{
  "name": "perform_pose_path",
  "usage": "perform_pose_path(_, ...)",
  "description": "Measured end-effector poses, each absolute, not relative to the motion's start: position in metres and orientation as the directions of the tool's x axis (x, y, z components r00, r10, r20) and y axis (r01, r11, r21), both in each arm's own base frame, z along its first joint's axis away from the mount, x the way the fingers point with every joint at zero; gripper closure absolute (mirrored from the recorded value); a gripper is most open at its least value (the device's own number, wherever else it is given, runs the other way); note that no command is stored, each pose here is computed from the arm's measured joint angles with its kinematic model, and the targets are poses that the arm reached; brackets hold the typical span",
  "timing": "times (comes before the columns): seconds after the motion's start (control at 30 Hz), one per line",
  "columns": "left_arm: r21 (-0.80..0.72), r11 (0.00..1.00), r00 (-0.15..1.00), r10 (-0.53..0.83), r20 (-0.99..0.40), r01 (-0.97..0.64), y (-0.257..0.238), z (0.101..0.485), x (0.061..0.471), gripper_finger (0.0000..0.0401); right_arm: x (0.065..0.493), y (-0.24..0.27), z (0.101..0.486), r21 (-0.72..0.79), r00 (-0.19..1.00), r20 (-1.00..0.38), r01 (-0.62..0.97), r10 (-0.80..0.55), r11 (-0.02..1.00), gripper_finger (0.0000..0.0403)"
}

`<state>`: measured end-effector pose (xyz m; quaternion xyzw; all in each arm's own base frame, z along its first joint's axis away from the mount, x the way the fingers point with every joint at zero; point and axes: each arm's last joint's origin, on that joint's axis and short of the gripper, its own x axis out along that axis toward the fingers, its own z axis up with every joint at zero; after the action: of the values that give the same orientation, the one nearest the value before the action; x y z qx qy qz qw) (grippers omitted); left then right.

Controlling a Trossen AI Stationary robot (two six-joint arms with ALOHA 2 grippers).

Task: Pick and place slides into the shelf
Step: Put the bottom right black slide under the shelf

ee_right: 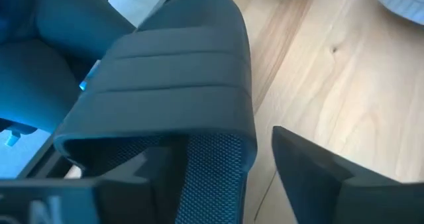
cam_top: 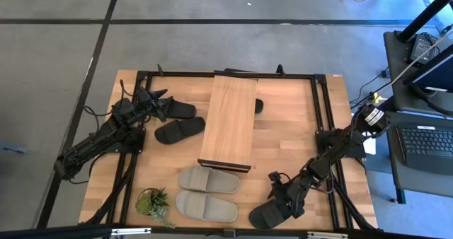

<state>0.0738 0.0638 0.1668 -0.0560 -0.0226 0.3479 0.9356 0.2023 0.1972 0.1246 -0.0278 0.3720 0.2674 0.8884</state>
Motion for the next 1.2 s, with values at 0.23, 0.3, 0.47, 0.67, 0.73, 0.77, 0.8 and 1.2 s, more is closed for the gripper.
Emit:
perform_pose_path(0.23, -0.120, 0.752, 0.757, 0.654, 0.004, -0.648, 0.064, 0.167, 0.074, 0.0193, 0.203, 0.197, 0.127, 0.152, 0.587, -0.667, -0.497, 0.459, 0.855, 0.0315)
perform_pose_path(0.3, -0.120, 0.751, 0.757, 0.654, 0.003, -0.649, 0.064, 0.167, 0.074, 0.0193, 0.203, 0.197, 0.127, 0.154, 0.588, -0.667, -0.493, 0.458, 0.856, 0.0352)
perform_pose_path(0.47, -0.120, 0.752, 0.757, 0.653, 0.003, -0.648, 0.064, 0.167, 0.074, 0.0193, 0.203, 0.197, 0.127, 0.167, 0.584, -0.667, -0.488, 0.462, 0.857, 0.0388)
perform_pose_path(0.67, -0.120, 0.752, 0.757, 0.654, 0.003, -0.648, 0.064, 0.167, 0.074, 0.0193, 0.204, 0.195, 0.128, 0.224, 0.560, -0.667, -0.477, 0.491, 0.850, 0.0393)
perform_pose_path(0.73, -0.120, 0.752, 0.757, 0.653, 0.003, -0.648, 0.064, 0.167, 0.074, 0.0193, 0.204, 0.194, 0.131, 0.230, 0.564, -0.661, -0.476, 0.495, 0.849, 0.0393)
perform_pose_path(0.77, -0.120, 0.752, 0.757, 0.653, 0.003, -0.648, 0.064, 0.167, 0.074, 0.0193, 0.204, 0.193, 0.134, 0.235, 0.565, -0.658, -0.473, 0.497, 0.849, 0.0393)
perform_pose_path(0.8, -0.120, 0.751, 0.757, 0.654, 0.003, -0.649, 0.064, 0.167, 0.074, 0.0193, 0.203, 0.192, 0.137, 0.241, 0.564, -0.659, -0.469, 0.498, 0.850, 0.0393)
perform_pose_path(1.2, -0.120, 0.752, 0.757, 0.654, 0.003, -0.648, 0.064, 0.167, 0.074, 0.0193, 0.192, 0.141, 0.183, 0.217, 0.627, -0.703, -0.261, 0.336, 0.941, 0.0393)
